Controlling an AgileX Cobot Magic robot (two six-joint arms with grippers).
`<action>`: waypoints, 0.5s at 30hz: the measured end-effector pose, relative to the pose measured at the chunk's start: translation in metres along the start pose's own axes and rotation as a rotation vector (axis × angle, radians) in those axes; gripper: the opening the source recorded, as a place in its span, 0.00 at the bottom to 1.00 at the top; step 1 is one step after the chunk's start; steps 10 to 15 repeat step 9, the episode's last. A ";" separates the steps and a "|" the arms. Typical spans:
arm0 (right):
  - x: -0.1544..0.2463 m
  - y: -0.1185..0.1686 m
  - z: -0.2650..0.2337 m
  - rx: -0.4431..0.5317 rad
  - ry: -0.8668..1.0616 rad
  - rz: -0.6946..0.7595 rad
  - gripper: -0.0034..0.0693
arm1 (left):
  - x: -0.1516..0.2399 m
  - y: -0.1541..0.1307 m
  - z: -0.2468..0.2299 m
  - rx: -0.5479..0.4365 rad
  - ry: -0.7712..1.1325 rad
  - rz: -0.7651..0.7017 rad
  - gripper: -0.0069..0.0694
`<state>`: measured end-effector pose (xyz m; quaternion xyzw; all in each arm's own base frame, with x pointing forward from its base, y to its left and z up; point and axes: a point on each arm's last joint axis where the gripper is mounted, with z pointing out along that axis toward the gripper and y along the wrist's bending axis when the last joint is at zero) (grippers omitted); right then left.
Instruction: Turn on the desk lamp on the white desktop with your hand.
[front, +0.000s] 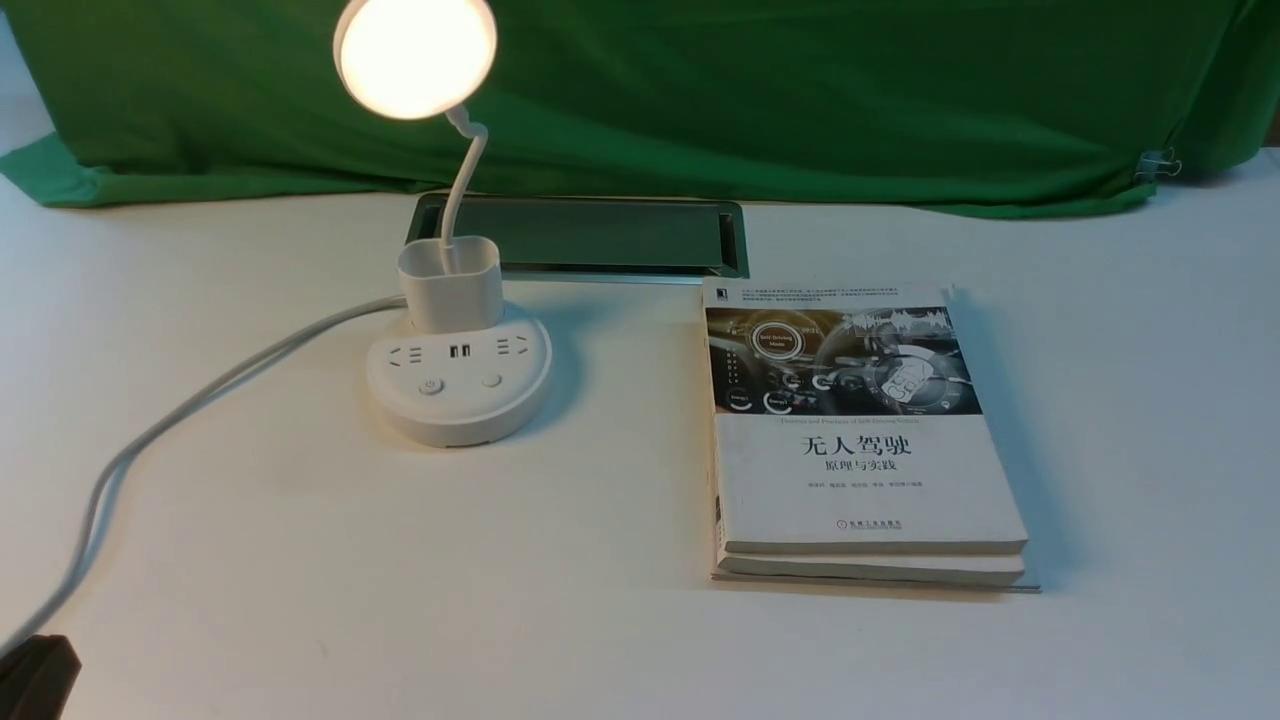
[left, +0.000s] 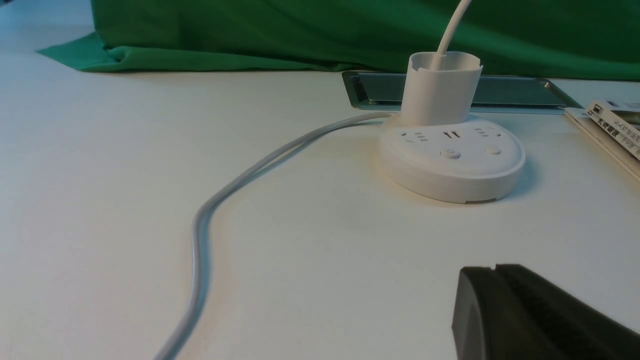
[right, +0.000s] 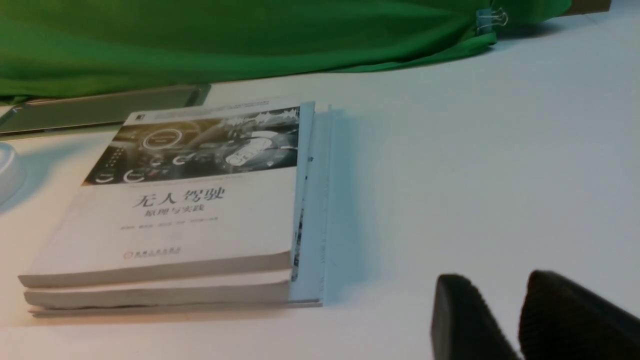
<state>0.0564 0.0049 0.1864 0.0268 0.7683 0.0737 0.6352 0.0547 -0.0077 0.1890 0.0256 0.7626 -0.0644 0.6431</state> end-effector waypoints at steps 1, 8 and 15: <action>0.000 0.000 0.000 0.000 0.000 0.000 0.38 | 0.000 0.000 0.000 0.000 0.000 0.000 0.12; 0.000 0.000 0.000 0.000 0.002 0.000 0.38 | 0.000 0.000 0.000 -0.001 0.000 0.003 0.12; 0.000 0.000 0.000 0.000 0.002 0.000 0.38 | 0.000 0.000 0.000 -0.001 0.000 0.003 0.12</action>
